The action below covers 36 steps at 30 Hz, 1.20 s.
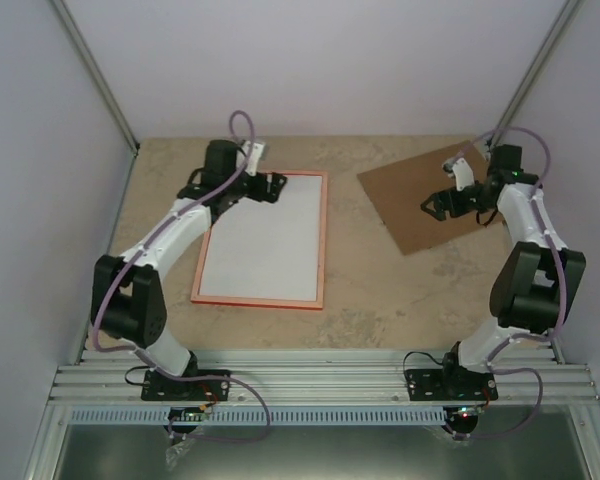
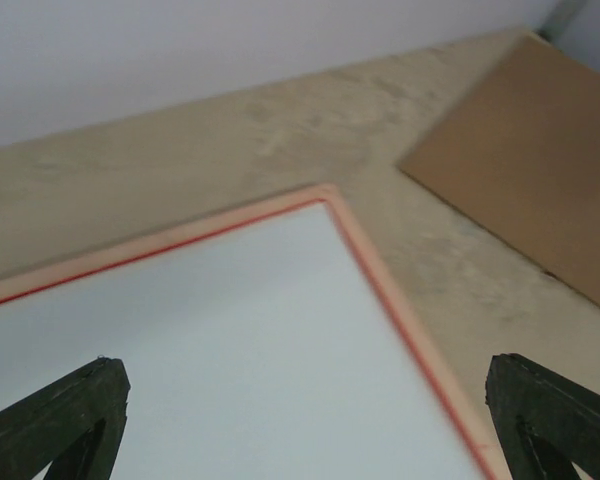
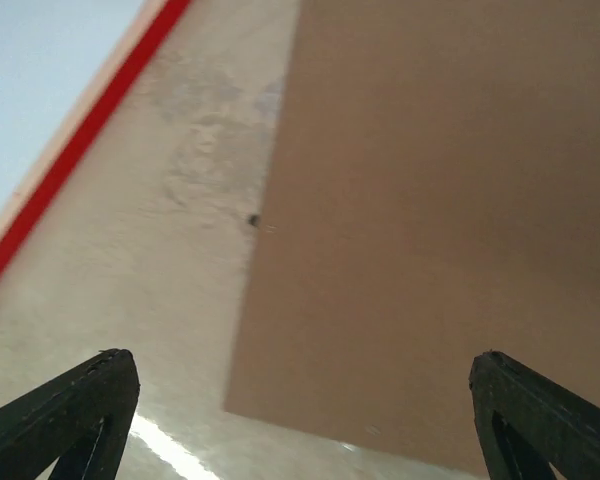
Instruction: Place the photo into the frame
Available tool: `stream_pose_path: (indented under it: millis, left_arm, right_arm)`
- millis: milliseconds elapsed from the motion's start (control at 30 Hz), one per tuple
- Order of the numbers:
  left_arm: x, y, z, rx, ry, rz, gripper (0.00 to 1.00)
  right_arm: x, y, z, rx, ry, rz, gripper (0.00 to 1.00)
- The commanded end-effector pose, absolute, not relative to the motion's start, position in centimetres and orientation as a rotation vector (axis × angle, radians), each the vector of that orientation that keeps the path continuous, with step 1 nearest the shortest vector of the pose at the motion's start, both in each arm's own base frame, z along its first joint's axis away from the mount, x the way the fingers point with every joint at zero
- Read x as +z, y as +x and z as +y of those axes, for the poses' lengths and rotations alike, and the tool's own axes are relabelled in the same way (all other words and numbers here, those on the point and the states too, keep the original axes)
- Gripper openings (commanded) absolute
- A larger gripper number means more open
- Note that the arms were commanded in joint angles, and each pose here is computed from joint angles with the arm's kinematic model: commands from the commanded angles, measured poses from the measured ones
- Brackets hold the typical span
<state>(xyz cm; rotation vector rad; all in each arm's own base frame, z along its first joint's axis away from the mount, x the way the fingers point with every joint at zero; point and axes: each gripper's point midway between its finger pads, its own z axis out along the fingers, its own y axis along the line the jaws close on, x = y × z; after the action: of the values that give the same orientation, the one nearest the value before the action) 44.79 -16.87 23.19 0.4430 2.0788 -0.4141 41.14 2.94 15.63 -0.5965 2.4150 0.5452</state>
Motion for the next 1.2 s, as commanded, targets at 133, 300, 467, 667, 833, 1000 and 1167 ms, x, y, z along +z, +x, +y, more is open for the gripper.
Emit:
stream_pose_path:
  millis: [133, 300, 467, 667, 833, 1000, 1167]
  left_arm:
    - [21.2, 40.5, -34.8, -0.663, 0.776, 1.95, 0.99]
    - [18.8, 39.3, -39.8, -0.699, 0.9, 1.904, 0.99]
    - [17.6, 39.7, -40.0, -0.681, 0.917, 1.93, 0.99]
    - [16.7, 39.3, -38.7, -0.597, 0.955, 1.96, 0.99]
    - [15.3, 39.4, -37.5, -0.526, 0.946, 1.994, 0.99]
    - [13.9, 40.6, -37.2, -0.506, 0.916, 2.04, 1.0]
    - [13.8, 42.5, -37.3, -0.52, 0.879, 2.064, 1.0]
  right_arm:
    - [14.2, 42.4, -5.4, 0.206, -0.519, 2.471, 0.9]
    - [14.6, 46.6, -11.0, 0.139, -0.306, 2.498, 0.93]
    - [13.4, 50.7, -13.9, 0.222, -0.141, 2.479, 0.98]
    - [11.9, 56.3, -14.8, 0.315, -0.078, 2.392, 0.98]
    - [10.7, 59.9, -14.7, 0.255, -0.092, 2.342, 0.98]
    - [8.9, 62.2, -12.6, 0.224, -0.163, 2.33, 0.98]
    - [4.7, 62.0, -9.7, 0.257, -0.204, 2.413, 0.96]
